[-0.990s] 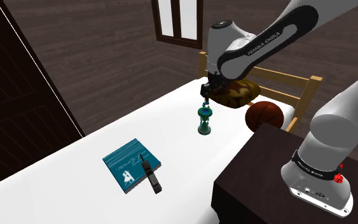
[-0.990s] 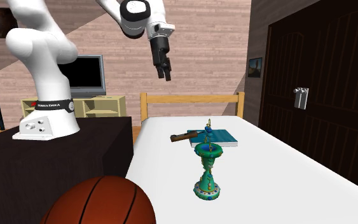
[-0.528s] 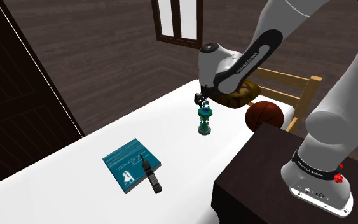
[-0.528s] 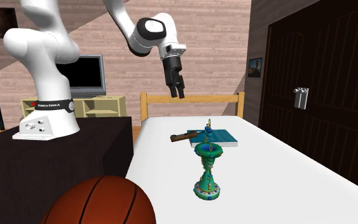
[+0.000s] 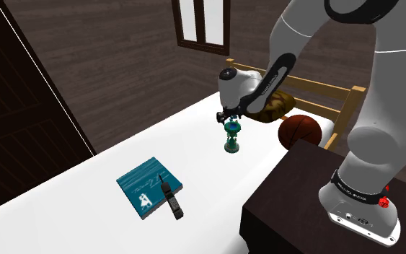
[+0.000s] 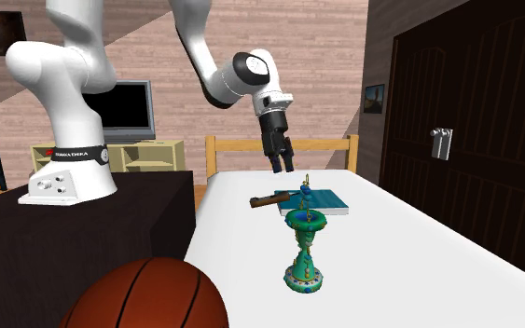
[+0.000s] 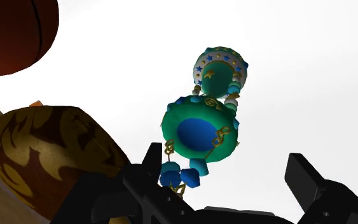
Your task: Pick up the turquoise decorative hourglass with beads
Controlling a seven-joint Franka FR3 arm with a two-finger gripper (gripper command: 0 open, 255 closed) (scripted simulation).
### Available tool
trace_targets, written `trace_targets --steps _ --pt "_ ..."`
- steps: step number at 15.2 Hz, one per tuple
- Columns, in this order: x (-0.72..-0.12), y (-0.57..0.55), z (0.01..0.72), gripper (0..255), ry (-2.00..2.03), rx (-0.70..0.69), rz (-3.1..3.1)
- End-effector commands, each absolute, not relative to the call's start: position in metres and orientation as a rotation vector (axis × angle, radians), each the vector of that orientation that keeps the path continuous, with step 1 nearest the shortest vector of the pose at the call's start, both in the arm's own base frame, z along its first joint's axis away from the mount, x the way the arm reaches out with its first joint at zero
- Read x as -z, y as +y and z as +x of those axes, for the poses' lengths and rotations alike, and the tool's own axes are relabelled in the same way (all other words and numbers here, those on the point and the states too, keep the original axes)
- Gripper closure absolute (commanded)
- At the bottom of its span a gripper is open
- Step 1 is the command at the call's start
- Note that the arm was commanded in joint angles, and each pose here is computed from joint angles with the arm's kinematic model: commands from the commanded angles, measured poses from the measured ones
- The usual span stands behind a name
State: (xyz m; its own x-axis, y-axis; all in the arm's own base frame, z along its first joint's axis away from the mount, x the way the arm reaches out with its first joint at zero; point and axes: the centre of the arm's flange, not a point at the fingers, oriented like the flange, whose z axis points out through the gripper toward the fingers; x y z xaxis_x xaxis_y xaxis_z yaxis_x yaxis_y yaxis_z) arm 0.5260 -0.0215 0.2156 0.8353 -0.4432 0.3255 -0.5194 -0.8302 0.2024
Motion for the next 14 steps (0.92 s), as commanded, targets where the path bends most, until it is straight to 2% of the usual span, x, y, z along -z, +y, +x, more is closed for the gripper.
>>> trace_targets --steps 1,13,14 --pt "-0.194 -0.029 0.541 0 -0.766 -0.404 2.704" --pt "-0.134 -0.038 0.556 0 -0.800 -0.421 2.675" --pt "-0.134 -0.038 0.556 255 -0.800 -0.421 2.675"
